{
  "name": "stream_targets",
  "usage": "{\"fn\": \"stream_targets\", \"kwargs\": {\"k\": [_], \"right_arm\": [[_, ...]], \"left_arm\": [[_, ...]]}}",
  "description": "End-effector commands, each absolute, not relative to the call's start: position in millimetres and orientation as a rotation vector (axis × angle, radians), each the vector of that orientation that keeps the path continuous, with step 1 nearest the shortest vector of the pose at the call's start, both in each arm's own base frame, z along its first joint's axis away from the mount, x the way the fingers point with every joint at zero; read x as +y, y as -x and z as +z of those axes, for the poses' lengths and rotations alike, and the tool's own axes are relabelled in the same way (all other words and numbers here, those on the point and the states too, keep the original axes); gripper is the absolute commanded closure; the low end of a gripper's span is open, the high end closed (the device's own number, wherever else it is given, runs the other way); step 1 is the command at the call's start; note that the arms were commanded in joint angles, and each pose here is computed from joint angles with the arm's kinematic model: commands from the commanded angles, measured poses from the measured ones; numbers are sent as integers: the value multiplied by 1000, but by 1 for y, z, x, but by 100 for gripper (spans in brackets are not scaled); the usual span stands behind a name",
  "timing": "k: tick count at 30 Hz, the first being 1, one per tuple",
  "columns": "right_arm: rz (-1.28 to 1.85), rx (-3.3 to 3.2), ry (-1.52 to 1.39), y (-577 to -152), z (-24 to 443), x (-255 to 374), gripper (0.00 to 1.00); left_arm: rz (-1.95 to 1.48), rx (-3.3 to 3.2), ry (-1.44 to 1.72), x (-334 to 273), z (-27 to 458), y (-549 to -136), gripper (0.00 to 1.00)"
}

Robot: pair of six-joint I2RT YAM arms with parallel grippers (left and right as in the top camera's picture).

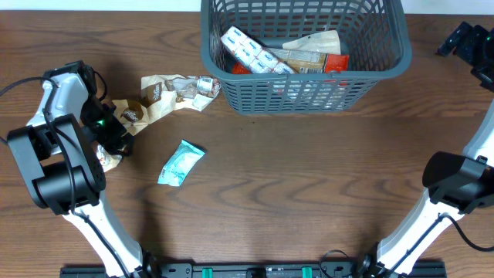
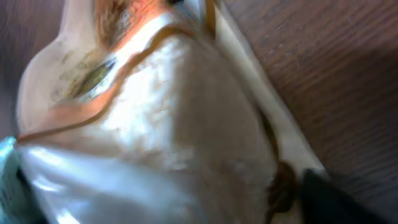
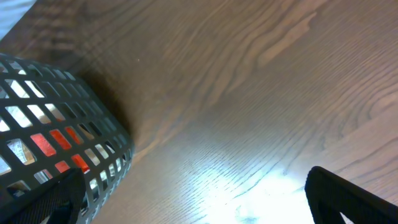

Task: Pack container
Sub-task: 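Lower the left gripper onto the tan Pantree wrapper and grasp it, then lift the tan wrapper with the left gripper and carry it over the basket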

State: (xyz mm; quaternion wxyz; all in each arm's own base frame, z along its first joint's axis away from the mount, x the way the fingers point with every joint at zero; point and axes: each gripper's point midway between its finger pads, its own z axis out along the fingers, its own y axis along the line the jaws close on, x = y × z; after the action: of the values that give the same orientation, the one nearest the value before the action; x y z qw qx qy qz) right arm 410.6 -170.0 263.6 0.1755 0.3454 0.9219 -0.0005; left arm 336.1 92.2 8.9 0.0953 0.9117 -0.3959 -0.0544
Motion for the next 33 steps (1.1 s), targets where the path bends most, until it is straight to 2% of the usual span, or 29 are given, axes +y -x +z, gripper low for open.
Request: {"fn": "stream_targets", "kwargs": {"k": [1, 2, 3, 4, 10, 17, 22, 28, 33], "right_arm": [[10, 2614, -967, -410, 266, -165, 1], [10, 2614, -967, -410, 266, -165, 1], [10, 2614, -967, -410, 266, -165, 1], [10, 2614, -967, -410, 266, -165, 1], [10, 2614, -967, -410, 266, -165, 1], [10, 2614, -967, -410, 266, -165, 1], [10, 2614, -967, -410, 266, -165, 1], [10, 2614, -967, -410, 266, -165, 1], [10, 2614, -967, -410, 266, -165, 1]], "left_arm": [[-234, -1175, -2661, 88, -4, -327, 59], [-234, -1176, -2660, 88, -4, -327, 77], [-234, -1177, -2659, 88, -4, -327, 88], [-234, -1182, -2657, 88, -4, -327, 94], [-214, -1324, -2581, 88, -4, -327, 94], [-133, -1725, -2341, 90, -4, -334, 94], [-107, -2017, -2194, 96, 14, -345, 94], [-152, -2629, -1984, 105, 90, -387, 94], [83, -3237, -1702, 62, 202, -441, 94]]}}
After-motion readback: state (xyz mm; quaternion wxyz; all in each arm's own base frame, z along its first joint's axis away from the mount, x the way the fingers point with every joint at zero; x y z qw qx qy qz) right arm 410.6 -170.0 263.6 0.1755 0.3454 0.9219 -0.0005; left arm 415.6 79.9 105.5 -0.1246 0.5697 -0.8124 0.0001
